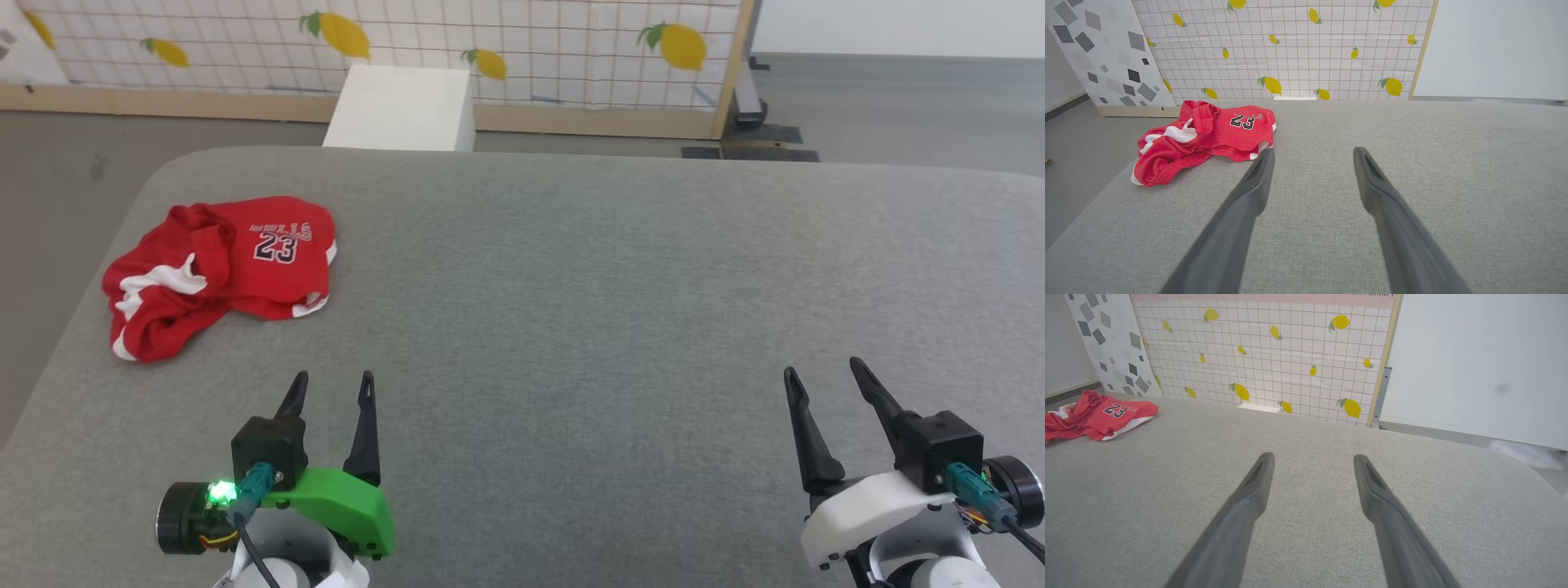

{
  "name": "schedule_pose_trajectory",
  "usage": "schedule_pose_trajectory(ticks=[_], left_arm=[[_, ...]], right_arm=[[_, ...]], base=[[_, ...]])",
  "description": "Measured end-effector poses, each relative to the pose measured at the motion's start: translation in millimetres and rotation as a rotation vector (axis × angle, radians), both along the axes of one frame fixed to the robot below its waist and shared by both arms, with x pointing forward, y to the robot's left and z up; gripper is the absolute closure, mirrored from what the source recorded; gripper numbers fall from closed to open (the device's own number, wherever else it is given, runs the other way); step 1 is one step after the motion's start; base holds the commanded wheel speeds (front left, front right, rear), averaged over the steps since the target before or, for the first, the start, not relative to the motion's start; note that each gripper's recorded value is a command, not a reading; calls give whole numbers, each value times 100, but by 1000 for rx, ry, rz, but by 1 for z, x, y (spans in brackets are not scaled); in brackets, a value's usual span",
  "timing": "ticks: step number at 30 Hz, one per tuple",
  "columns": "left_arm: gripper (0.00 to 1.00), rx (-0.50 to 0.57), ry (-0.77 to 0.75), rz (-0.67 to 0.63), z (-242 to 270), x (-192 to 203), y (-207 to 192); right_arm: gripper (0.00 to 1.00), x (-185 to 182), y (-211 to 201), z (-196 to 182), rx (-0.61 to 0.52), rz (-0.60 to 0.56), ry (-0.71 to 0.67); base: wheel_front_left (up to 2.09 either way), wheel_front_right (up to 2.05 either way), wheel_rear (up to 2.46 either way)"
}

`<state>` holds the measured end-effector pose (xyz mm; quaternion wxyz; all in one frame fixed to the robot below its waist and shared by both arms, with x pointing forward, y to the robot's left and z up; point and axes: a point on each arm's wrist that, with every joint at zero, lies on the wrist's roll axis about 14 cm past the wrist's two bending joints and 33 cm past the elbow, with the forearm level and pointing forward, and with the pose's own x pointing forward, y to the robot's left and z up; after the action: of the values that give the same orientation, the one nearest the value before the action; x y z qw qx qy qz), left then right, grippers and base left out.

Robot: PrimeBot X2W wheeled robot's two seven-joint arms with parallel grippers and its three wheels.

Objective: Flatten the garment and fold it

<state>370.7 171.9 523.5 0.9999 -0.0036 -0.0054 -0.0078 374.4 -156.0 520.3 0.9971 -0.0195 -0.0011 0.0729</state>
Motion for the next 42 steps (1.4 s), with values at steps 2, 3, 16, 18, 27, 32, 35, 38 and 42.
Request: schedule_pose_trajectory(ticks=[2, 3, 16, 18, 27, 32, 35, 38, 42], left_arm=[[0, -7, -7, 14, 1, -2, 4], [0, -14, -7, 21, 1, -2, 6], [0, -34, -14, 134, -2, -21, 39], [0, -38, -17, 155, -2, -26, 45], [0, -47, -28, 233, -2, -42, 67], [0, -65, -31, 264, -4, -50, 75], [0, -68, -36, 286, -4, -54, 80], [0, -69, -37, 299, -4, -57, 84], [0, -72, -41, 319, -4, -62, 89]], right_arm=[[0, 2, 4, 0, 1, 12, 0], [0, 3, 7, 0, 1, 20, -1], [0, 19, 43, -2, 6, 126, -8], [0, 21, 50, -2, 8, 145, -11], [0, 28, 76, -2, 9, 217, -16], [0, 31, 88, -3, 12, 251, -21], [0, 32, 95, -2, 14, 268, -24], [0, 33, 101, -3, 15, 284, -26], [0, 34, 108, -4, 17, 303, -25]], base=[[0, 0, 0], [0, 0, 0], [0, 0, 0], [0, 0, 0], [0, 0, 0], [0, 0, 0], [0, 0, 0], [0, 0, 0], [0, 0, 0]])
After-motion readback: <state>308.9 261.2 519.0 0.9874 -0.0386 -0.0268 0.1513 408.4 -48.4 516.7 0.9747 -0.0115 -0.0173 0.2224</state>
